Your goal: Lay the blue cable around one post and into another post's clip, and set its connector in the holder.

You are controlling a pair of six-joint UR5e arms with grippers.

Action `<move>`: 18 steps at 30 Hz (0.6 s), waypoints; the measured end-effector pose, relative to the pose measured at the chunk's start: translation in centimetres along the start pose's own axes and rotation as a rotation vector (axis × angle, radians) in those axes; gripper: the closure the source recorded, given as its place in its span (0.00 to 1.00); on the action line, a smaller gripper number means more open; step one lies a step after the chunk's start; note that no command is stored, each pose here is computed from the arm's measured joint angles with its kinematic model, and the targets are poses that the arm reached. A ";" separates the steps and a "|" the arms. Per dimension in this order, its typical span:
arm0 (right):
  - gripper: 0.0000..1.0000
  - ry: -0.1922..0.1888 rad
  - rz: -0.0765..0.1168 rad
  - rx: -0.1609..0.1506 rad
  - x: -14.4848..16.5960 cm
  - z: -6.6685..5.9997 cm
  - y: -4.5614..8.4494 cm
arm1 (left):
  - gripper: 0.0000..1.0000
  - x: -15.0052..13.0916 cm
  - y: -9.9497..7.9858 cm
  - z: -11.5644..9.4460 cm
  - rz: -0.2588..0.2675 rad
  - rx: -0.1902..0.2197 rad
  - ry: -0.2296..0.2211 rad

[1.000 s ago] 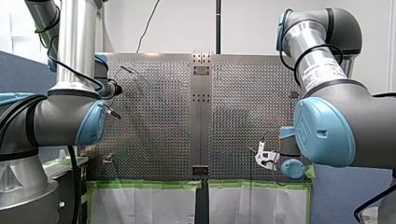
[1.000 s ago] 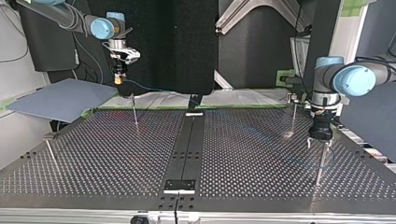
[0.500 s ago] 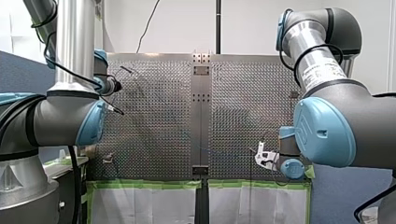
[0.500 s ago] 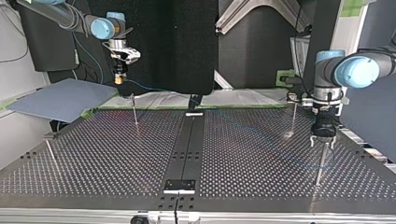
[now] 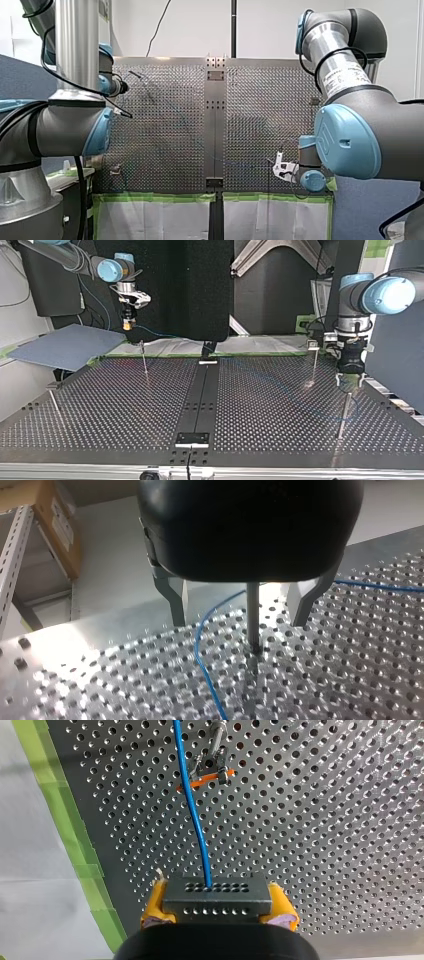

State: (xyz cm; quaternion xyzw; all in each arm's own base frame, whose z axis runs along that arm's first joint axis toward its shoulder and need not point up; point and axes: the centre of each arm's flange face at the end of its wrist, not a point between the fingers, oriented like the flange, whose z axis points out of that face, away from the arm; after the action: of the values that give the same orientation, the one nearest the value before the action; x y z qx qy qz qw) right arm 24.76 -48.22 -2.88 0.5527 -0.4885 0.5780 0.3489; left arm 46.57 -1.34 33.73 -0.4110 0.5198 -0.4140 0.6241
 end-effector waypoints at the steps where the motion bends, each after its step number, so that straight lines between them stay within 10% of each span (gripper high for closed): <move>1: 1.00 0.000 0.000 0.000 0.0 0.0 0.0 | 0.00 -0.2 -0.3 -0.3 0.010 -0.002 -0.003; 18: 1.00 0.001 0.001 0.012 0.0 0.1 -0.3 | 0.00 -5.8 -10.7 -1.7 0.218 0.071 -0.137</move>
State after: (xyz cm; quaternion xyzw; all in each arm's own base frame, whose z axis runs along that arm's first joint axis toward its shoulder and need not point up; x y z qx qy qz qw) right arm 25.01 -48.20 -2.84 0.5542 -0.4850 0.5814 0.3458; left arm 43.23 0.58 45.39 -0.3571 0.5025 -0.3330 0.7135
